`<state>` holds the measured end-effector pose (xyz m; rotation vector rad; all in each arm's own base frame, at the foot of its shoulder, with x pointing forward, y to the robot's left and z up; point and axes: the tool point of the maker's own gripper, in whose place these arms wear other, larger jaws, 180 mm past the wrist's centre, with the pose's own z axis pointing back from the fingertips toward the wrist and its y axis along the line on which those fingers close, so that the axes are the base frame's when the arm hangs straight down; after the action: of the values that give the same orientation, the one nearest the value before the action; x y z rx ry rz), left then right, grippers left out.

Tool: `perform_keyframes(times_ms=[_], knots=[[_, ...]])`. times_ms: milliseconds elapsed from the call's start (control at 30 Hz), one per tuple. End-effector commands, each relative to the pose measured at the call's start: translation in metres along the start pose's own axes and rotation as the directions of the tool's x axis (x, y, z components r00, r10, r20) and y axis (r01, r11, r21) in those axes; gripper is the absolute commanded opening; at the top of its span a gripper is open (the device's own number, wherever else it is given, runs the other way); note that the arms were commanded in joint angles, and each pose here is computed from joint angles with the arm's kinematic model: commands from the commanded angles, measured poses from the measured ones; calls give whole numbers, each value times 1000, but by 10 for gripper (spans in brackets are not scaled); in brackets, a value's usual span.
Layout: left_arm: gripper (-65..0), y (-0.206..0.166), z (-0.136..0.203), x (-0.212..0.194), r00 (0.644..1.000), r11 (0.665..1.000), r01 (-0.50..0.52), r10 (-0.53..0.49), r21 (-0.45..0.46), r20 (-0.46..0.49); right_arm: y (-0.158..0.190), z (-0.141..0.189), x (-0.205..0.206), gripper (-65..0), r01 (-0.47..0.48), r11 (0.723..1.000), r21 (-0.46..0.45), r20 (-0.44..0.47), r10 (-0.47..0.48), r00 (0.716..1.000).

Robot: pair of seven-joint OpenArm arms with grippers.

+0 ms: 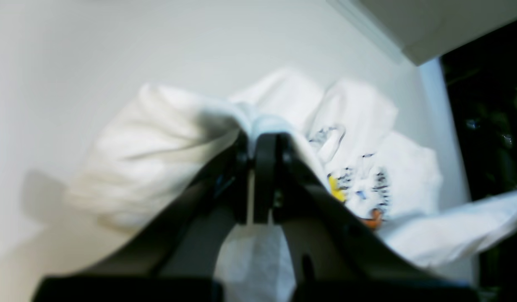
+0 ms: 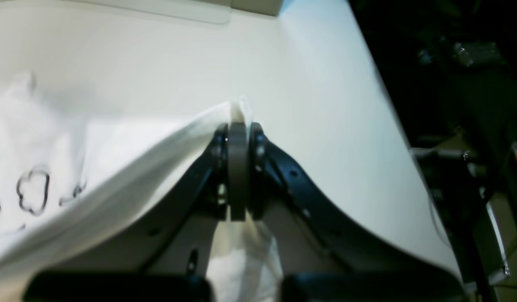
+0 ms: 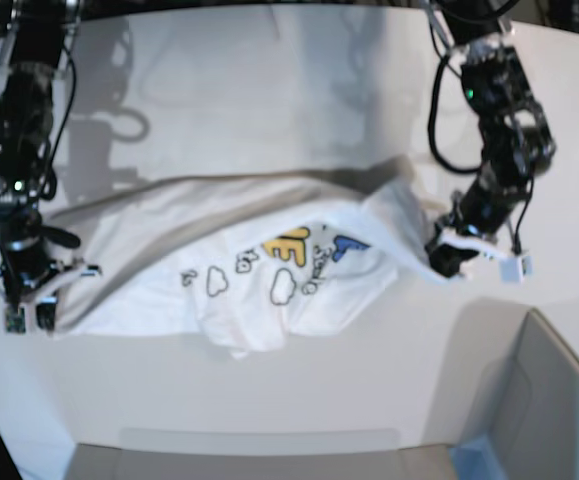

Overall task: Layout the t-shirt on the table in an organized manner, then fold the t-shirt properly
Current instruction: 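Lift the t-shirt high with both grippers and swing it flat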

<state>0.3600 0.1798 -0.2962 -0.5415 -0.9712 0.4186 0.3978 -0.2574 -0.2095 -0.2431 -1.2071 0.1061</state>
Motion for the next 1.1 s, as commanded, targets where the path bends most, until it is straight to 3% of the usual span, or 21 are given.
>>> perform_keyframes(times_ms=[0,167,267,367,500,567,633,700,800,967,1067], knots=[[-650,0,-13,18,1000,1000,-9,10,-11,29,-4,-10,23,-650,-7,1000,-8,51,7,999],[-650,-5,-77,82,999,1000,-12,12,24,30,-6,-76,63,-650,0,1000,11,64,-1,998],[-650,-36,-100,144,990,996,88,-90,30,106,-11,-108,115,-650,-8,1000,8,120,7,993],[-650,-68,-108,219,958,984,169,-176,49,225,-17,-123,179,-650,-22,1000,-9,215,23,976],[-650,-141,-72,341,876,975,224,-206,11,437,-38,-102,301,-650,11,999,-45,422,9,906],[-650,-155,-51,362,860,969,246,-219,2,462,-40,-80,336,-650,11,999,-51,489,15,872],[-650,-158,-24,374,836,958,287,-263,24,482,-29,-64,345,-650,-18,999,-44,520,38,853],[-650,-128,-19,352,839,949,306,-306,73,450,-22,-55,331,-650,-54,997,-50,508,72,859],[-650,-97,4,324,821,947,303,-317,108,474,-8,-47,295,-650,-103,994,-42,471,111,875],[-650,-29,-17,217,894,929,323,-362,179,264,29,-67,177,-650,-170,985,34,285,154,946],[-650,-9,-16,157,905,927,329,-364,181,220,44,-68,112,-650,-178,980,83,187,161,969]])
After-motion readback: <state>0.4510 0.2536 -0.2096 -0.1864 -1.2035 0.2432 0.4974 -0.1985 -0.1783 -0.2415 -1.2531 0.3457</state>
